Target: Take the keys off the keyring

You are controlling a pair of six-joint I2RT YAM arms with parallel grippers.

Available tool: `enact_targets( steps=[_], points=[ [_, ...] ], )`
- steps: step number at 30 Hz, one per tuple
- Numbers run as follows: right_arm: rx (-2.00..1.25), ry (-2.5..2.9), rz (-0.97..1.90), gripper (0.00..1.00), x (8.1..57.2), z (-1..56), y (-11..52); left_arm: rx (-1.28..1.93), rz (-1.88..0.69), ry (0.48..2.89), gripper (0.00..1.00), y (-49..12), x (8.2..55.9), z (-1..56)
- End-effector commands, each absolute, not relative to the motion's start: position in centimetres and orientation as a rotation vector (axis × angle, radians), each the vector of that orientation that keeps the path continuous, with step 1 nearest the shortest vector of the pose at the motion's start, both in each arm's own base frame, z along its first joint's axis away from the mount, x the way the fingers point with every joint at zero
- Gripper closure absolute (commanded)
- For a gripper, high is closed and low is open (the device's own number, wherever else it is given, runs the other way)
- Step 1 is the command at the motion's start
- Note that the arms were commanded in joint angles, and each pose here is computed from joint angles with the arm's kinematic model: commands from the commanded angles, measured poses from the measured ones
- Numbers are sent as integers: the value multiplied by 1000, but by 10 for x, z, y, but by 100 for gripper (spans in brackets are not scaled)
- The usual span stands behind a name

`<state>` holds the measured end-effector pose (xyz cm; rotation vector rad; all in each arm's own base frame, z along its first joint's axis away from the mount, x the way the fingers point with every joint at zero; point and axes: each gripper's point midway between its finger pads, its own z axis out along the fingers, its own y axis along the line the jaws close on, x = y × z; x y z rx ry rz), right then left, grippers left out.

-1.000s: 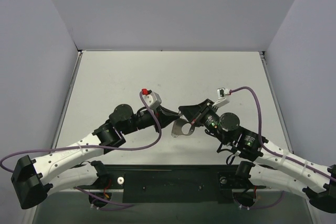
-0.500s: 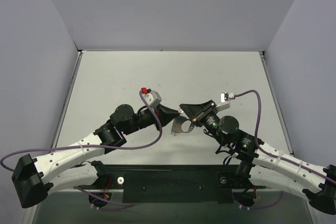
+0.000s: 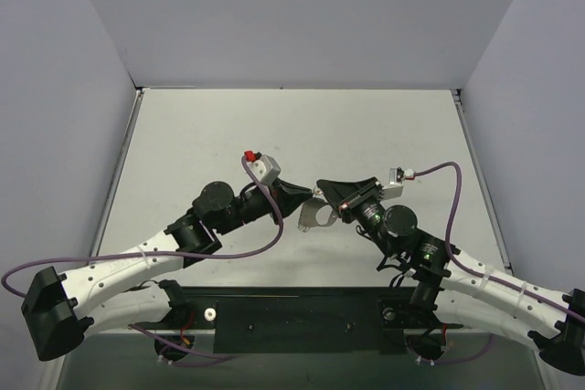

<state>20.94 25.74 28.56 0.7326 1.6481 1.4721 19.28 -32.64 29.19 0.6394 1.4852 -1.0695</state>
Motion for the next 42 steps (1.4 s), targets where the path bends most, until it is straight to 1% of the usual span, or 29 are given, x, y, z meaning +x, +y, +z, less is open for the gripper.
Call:
enact_targets(
  steps=[1, 7, 18, 25, 36, 42],
  points=[
    [765, 1599, 1652, 100, 195, 306, 264, 524, -1028, 1392, 100, -322, 213, 331],
    [798, 1593, 1675, 100, 195, 303, 266, 528, -1022, 1405, 100, -323, 214, 325],
    [869, 1579, 1745, 100, 196, 307, 272, 531, -1022, 1388, 100, -324, 215, 332],
    [975, 1537, 1841, 100, 197, 315, 276, 539, -1008, 1371, 100, -324, 216, 339],
    [1086, 1508, 1973, 100, 193, 338, 289, 609, -873, 1366, 100, -326, 218, 337],
    [1099, 1541, 1951, 100, 191, 329, 294, 627, -838, 1351, 100, -325, 216, 340]
  ],
)
